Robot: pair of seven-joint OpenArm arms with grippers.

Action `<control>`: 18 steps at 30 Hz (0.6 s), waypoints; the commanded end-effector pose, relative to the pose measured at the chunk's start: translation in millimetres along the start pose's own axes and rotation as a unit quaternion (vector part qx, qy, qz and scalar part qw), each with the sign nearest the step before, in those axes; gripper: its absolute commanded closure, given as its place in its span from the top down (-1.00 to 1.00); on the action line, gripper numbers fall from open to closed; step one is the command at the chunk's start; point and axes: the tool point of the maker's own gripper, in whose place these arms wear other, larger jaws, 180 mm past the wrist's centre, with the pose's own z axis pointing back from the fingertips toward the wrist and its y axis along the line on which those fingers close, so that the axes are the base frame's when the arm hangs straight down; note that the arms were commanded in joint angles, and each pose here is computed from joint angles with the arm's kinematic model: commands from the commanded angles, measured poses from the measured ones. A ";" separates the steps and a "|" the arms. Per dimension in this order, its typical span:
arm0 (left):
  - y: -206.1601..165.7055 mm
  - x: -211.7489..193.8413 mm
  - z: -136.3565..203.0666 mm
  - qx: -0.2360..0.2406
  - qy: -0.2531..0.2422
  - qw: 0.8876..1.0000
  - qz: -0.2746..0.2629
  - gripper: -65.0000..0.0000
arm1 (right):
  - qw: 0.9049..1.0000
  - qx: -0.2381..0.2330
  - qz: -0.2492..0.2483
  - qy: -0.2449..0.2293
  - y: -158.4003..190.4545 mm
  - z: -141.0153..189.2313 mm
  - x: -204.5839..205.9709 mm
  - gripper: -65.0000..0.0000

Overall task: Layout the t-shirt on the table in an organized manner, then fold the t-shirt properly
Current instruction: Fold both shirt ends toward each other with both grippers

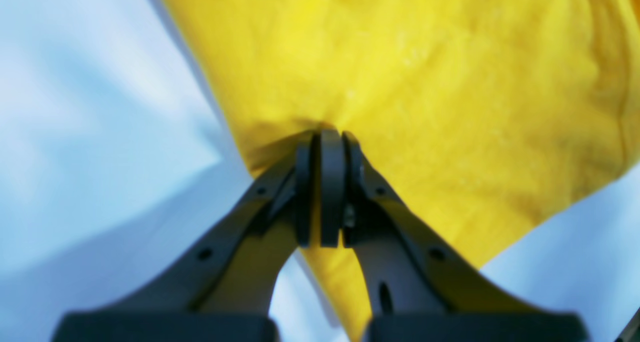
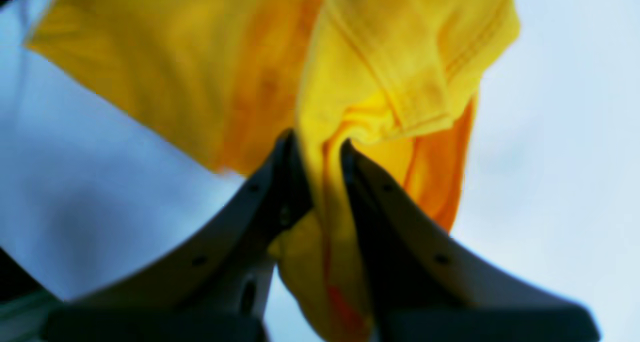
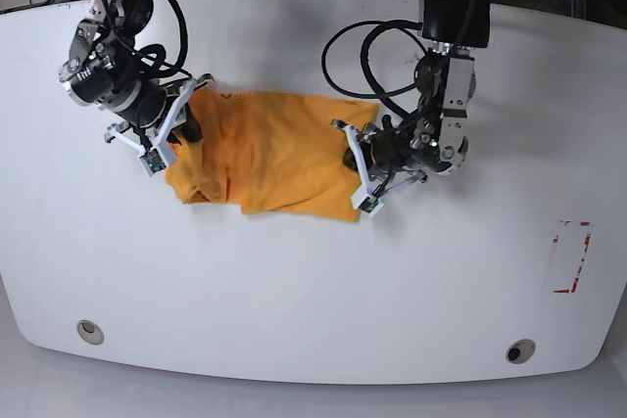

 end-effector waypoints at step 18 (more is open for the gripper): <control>-23.3 -16.0 -25.9 -0.017 0.027 0.999 -0.017 -1.00 | 0.989 0.078 0.024 -0.122 54.6 -18.3 95.6 -0.93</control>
